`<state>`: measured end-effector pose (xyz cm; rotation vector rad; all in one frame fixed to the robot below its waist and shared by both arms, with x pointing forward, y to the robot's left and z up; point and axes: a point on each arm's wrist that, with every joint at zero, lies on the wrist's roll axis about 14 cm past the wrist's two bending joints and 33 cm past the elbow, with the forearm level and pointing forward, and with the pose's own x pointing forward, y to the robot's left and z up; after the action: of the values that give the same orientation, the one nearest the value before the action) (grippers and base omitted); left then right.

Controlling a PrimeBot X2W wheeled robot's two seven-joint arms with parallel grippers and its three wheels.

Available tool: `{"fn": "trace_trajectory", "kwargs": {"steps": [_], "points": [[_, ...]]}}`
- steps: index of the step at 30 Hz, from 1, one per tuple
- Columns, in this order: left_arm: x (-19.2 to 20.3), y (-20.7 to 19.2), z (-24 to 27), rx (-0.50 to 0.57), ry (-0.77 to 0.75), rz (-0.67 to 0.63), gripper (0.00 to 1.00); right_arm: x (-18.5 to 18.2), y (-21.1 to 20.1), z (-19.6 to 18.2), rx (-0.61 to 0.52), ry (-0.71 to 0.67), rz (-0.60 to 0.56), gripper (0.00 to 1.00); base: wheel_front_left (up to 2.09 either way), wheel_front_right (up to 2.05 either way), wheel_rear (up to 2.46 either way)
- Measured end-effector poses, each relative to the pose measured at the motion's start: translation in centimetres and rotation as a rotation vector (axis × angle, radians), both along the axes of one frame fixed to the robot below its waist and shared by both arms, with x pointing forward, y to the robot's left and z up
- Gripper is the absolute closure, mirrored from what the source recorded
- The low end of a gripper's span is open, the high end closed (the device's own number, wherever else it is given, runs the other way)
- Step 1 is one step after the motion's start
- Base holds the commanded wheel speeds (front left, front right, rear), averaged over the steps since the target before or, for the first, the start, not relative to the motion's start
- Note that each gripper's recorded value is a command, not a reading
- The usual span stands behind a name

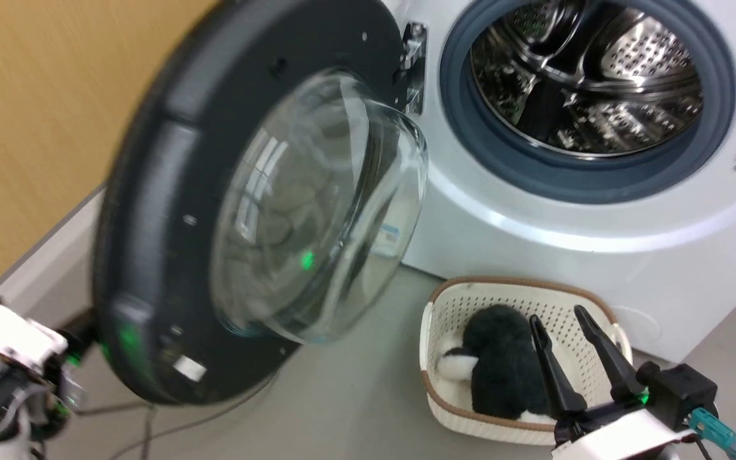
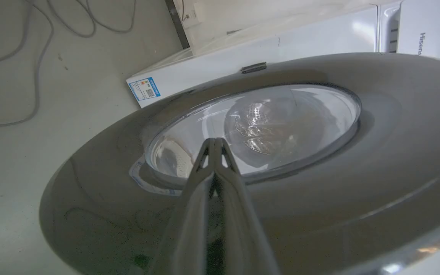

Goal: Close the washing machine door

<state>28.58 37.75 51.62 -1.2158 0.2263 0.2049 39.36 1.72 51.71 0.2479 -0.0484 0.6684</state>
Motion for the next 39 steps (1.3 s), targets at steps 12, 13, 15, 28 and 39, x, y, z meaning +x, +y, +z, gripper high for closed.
{"fn": "trace_trajectory", "kwargs": {"steps": [12,13,15,28,39], "points": [[-0.2,-11.9,0.5,-0.018,-0.04,-0.363,1.0,0.2,-5.0,1.4,0.015,-0.034,-0.168,0.0,0.0,0.0,0.0],[-0.2,-13.0,0.3,-0.032,-0.045,-0.386,1.0,0.2,-5.6,1.4,0.015,-0.033,-0.184,0.0,0.0,0.0,0.0],[-0.1,-14.9,0.3,-0.061,-0.053,-0.425,1.0,0.1,-6.7,1.5,0.012,-0.036,-0.217,0.0,0.0,0.0,0.0],[2.8,-26.4,-1.5,-0.247,-0.044,-0.653,1.0,-1.1,-13.6,0.7,-0.004,-0.024,-0.409,0.0,0.0,0.0,0.0],[7.0,-35.2,-3.6,-0.339,-0.026,-0.77,1.0,-2.8,-20.5,0.0,-0.025,0.0,-0.607,0.0,0.0,0.0,0.0]]}}
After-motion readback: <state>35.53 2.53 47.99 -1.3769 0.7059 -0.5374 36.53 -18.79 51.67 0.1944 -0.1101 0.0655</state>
